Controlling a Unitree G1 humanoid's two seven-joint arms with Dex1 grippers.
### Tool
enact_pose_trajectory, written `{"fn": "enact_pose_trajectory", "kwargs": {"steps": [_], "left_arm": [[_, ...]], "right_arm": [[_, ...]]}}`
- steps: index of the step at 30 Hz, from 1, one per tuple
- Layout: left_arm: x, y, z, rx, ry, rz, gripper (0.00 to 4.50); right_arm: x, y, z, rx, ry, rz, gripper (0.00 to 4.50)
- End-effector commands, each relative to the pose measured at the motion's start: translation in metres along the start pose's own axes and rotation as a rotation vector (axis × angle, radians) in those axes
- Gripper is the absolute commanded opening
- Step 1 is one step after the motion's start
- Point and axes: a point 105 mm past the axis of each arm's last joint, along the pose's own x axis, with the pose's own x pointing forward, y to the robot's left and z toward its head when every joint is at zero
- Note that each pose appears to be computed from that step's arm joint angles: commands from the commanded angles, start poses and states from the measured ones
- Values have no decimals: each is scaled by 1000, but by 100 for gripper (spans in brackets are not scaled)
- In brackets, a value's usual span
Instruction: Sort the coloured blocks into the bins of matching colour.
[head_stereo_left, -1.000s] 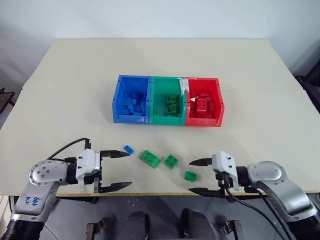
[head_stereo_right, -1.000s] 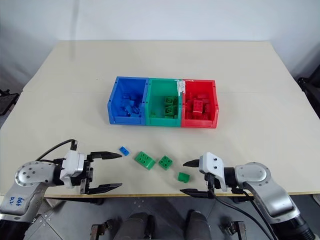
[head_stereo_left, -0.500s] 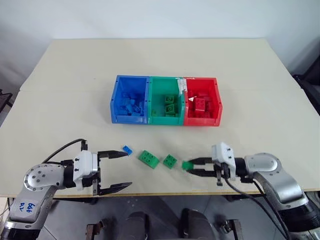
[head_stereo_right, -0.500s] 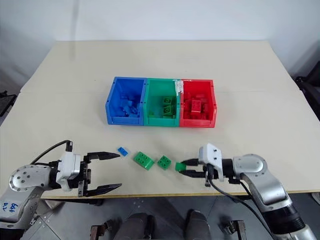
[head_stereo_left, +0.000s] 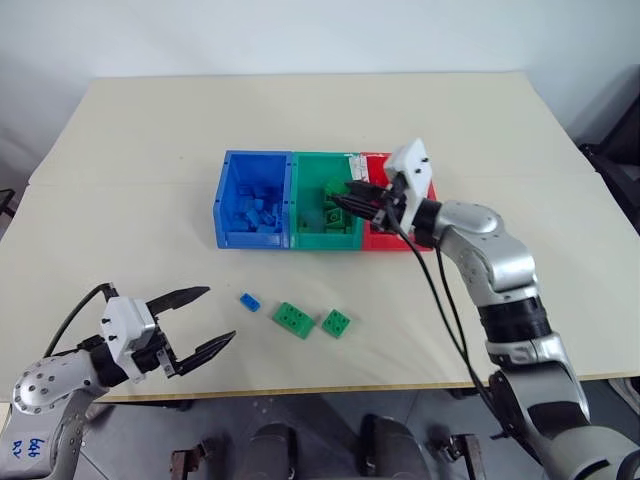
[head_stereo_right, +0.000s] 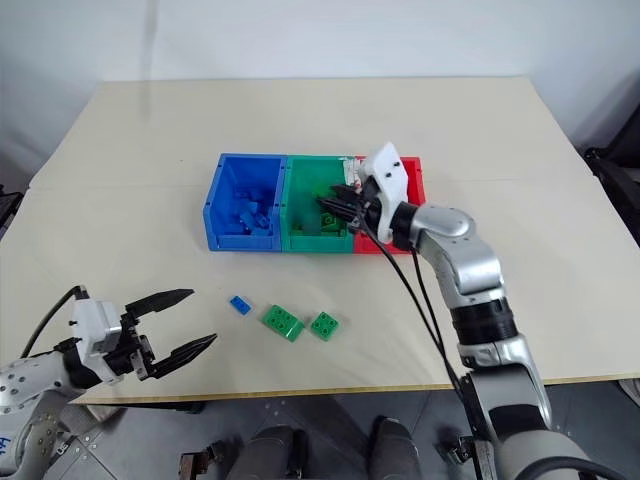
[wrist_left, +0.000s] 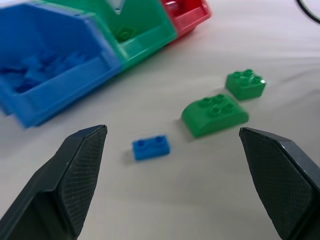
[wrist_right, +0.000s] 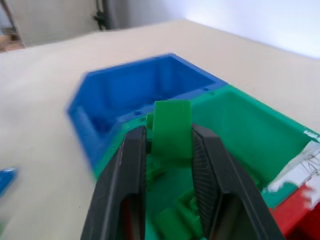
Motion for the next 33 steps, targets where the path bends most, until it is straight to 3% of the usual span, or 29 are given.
{"fn": "enact_pose_trajectory", "kwargs": {"steps": [1,5,9,13,16,23,27,33], "left_arm": [[-3,4,6,27,-19,32,450],[6,-1,10,15,-35,-5,450],[24,-7,15,-4,-60,-68,450],[44,-12,22,7,-87,-156,450],[64,-16,28,54,-104,-241,450],[90,-22,31,90,-113,-395,450],[94,-19,29,95,-116,-404,450],[81,-6,26,122,-119,-352,450]], "right_arm": [[4,-10,8,-49,-23,-31,182],[-6,-7,16,-83,-84,17,319],[-45,6,12,-106,-115,114,447],[-101,21,-2,-132,-91,194,447],[-150,23,-30,-219,42,181,447],[-218,21,-68,-171,211,80,447],[-212,28,-72,-154,208,92,447],[-149,71,-60,16,178,269,447]]}}
